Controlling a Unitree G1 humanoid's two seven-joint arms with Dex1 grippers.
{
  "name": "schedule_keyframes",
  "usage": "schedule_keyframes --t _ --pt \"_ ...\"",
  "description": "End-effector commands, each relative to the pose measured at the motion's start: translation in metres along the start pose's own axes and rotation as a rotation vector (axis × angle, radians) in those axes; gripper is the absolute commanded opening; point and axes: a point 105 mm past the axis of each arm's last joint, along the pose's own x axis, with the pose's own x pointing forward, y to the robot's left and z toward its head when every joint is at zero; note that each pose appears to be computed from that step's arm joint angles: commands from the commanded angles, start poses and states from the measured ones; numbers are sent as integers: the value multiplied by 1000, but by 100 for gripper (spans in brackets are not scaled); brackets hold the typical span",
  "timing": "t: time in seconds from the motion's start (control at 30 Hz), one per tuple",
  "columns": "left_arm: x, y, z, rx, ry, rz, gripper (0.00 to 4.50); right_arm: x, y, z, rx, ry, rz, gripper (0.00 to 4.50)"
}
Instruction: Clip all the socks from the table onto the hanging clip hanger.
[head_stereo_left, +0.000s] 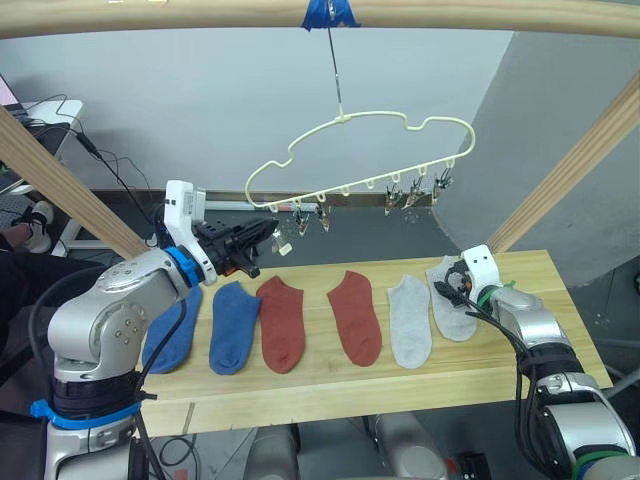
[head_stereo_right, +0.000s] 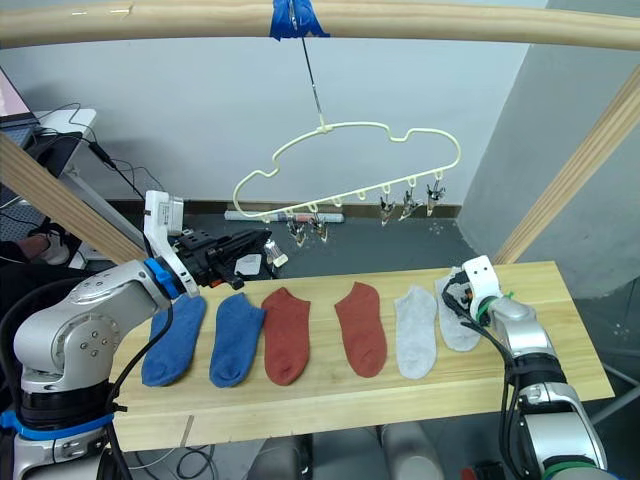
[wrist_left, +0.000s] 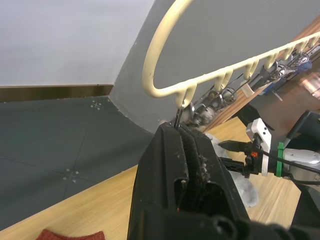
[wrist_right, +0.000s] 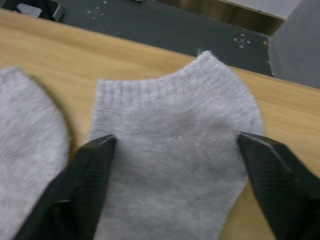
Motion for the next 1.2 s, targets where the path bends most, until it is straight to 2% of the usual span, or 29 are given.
schedule_keyframes --t 0.03,0.2,0.27,0.3,0.37,0.43,0.53,0.67,0.8,0.87,1.2 --pt "-4 7 -18 -38 72 40 0 -7 0 -28 -8 80 6 251" --pt "-3 7 -19 -44 73 38 0 -18 0 -38 -10 88 15 80" --pt "-2 6 -18 -59 70 31 0 -25 0 -31 -28 48 23 10" --pt "-2 6 -18 -68 68 29 0 -29 0 -27 -34 26 27 5" --pt "-1 8 -16 -144 47 28 0 -41 6 -1 -86 -75 58 5" --pt "-1 9 -14 -235 31 22 0 -56 26 34 -145 -202 146 5" --pt "0 10 -11 -351 26 3 0 -77 63 70 -272 -304 267 5" --pt "1 9 -8 -435 29 -13 0 -90 89 88 -326 -355 321 5" --pt "8 8 1 -545 -4 -34 0 -95 156 122 -462 -505 436 5" --pt "11 7 8 -583 -32 -43 0 -93 178 134 -528 -562 456 5" --pt "15 1 7 -579 -15 -49 0 -83 206 157 -585 -655 458 5"
